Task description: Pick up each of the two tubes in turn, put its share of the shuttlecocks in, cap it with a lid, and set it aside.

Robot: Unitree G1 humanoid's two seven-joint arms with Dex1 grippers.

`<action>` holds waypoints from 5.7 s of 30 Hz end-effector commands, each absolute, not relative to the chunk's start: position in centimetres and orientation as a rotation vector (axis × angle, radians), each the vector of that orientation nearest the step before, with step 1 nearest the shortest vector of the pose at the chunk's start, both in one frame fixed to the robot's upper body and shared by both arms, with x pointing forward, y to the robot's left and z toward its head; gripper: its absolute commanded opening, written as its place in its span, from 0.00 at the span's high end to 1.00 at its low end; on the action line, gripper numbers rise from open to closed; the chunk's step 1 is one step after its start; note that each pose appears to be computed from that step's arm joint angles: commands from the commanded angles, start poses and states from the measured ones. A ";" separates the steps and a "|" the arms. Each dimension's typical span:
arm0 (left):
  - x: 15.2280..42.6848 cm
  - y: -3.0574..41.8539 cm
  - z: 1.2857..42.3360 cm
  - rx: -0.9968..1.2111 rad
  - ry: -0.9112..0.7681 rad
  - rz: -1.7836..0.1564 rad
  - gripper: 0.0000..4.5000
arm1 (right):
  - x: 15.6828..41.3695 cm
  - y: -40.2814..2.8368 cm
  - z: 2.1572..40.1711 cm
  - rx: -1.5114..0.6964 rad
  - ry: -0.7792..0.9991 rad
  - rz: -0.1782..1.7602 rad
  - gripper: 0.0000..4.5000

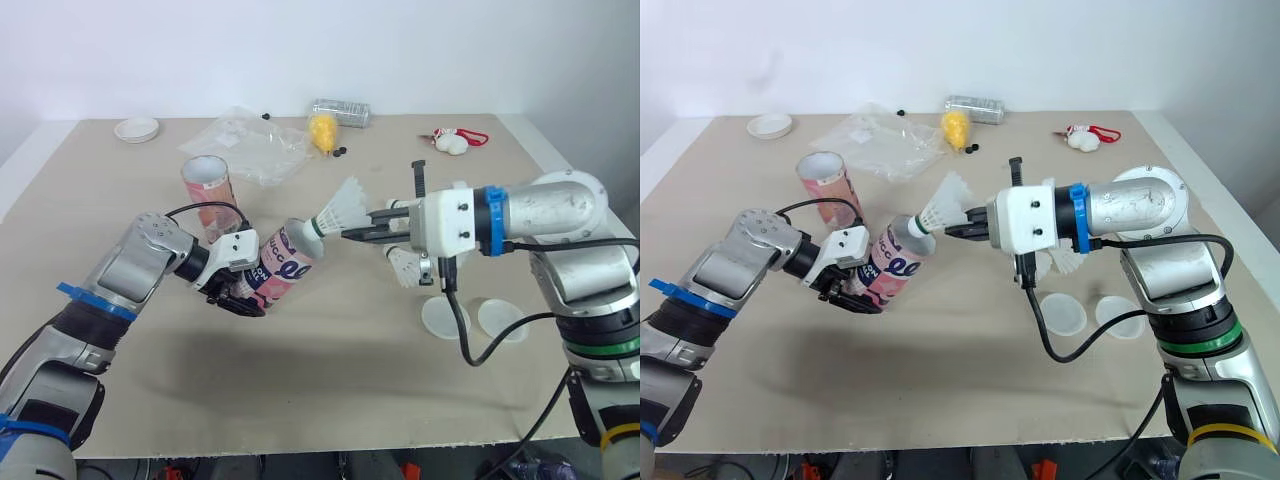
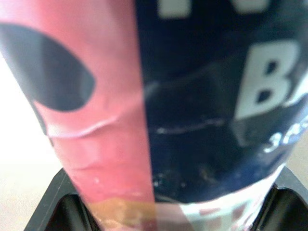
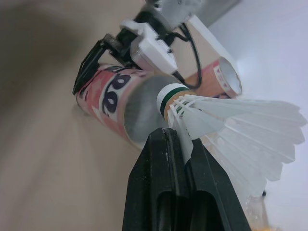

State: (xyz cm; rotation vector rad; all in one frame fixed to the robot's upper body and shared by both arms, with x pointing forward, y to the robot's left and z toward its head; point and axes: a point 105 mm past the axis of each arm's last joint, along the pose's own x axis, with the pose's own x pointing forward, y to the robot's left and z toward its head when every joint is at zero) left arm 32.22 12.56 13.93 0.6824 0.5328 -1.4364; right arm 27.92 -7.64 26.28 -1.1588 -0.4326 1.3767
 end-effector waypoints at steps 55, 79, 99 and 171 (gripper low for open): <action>32.6 12.5 14.4 0.752 0.492 -1.435 0.32 | 30.0 -16.6 13.8 -0.043 0.252 0.450 0.02; 32.4 12.4 14.0 0.741 0.494 -1.429 0.32 | 33.2 -15.3 14.1 -0.063 0.221 0.478 0.99; 33.0 11.9 13.9 0.732 0.496 -1.448 0.32 | 26.2 -10.2 28.3 -1.072 -0.286 1.254 0.99; 32.7 10.2 15.2 0.791 0.462 -1.512 0.32 | 31.5 0.1 20.7 -1.310 0.014 1.749 0.99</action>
